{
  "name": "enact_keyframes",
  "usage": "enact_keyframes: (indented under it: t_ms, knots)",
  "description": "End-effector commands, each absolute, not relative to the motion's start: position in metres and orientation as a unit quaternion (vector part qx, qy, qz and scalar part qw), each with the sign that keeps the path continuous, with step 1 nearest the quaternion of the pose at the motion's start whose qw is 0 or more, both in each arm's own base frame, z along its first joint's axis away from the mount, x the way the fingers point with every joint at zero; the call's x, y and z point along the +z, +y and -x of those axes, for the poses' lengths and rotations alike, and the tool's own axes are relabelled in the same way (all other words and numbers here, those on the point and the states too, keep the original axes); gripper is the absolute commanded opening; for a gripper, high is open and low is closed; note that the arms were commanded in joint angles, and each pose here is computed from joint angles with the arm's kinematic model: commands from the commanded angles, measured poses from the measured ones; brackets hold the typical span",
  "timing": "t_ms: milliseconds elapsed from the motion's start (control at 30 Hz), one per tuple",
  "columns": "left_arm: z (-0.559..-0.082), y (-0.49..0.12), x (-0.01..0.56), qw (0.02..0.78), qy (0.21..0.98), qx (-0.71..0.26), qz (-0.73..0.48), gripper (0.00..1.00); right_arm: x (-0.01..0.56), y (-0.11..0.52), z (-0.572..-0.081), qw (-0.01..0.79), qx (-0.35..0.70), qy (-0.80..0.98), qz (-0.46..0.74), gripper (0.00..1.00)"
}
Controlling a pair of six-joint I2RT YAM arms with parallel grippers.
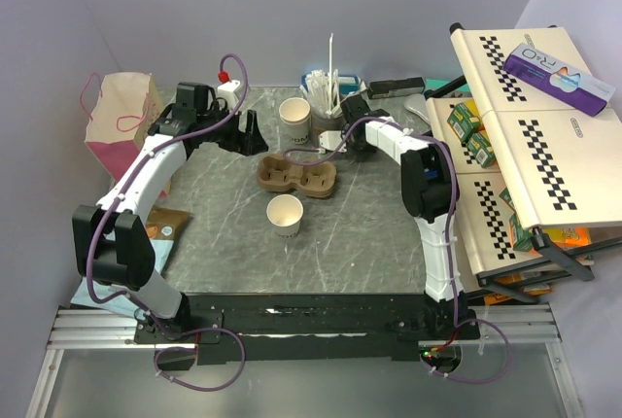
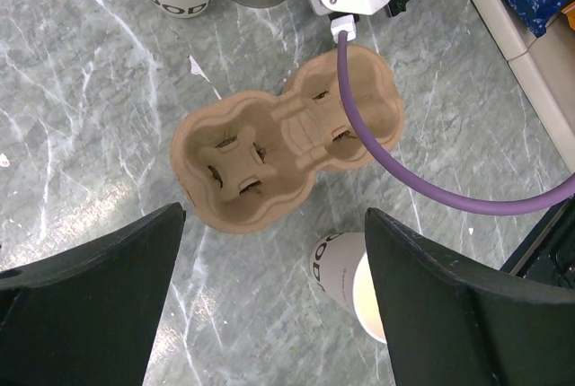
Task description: Pack the takeout coffee
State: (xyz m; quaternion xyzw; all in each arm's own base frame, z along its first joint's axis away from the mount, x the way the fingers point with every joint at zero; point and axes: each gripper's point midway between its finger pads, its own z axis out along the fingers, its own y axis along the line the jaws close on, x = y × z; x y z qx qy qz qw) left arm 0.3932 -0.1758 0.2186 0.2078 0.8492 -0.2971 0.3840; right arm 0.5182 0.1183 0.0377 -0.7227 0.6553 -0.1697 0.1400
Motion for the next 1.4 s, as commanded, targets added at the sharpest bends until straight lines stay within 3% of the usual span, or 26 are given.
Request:
enact_keyframes:
  t_ms: [0, 167, 633, 1100, 1367]
  knots:
    - [-0.392, -0.179, 0.23, 0.398, 0.837, -0.309, -0.211, 0.88, 0.085, 0.118, -0.522, 0.171, -0.194, 0.661, 0.704, 0.08]
    - [-0.392, -0.181, 0.231, 0.398, 0.835, -0.316, -0.211, 0.88, 0.098, 0.12, -0.511, 0.197, -0.179, 0.691, 0.672, 0.0]
    - [-0.386, -0.184, 0.232, 0.397, 0.83, -0.324, -0.218, 0.87, 0.11, 0.129, -0.479, 0.245, -0.086, 0.8, 0.54, 0.0]
    - [-0.38, -0.182, 0.225, 0.395, 0.833, -0.321, -0.218, 0.87, 0.089, 0.106, -0.456, 0.213, -0.107, 0.824, 0.515, 0.0]
    - [-0.383, -0.186, 0.223, 0.388, 0.833, -0.33, -0.216, 0.87, 0.095, 0.109, -0.486, 0.257, -0.145, 0.812, 0.503, 0.0]
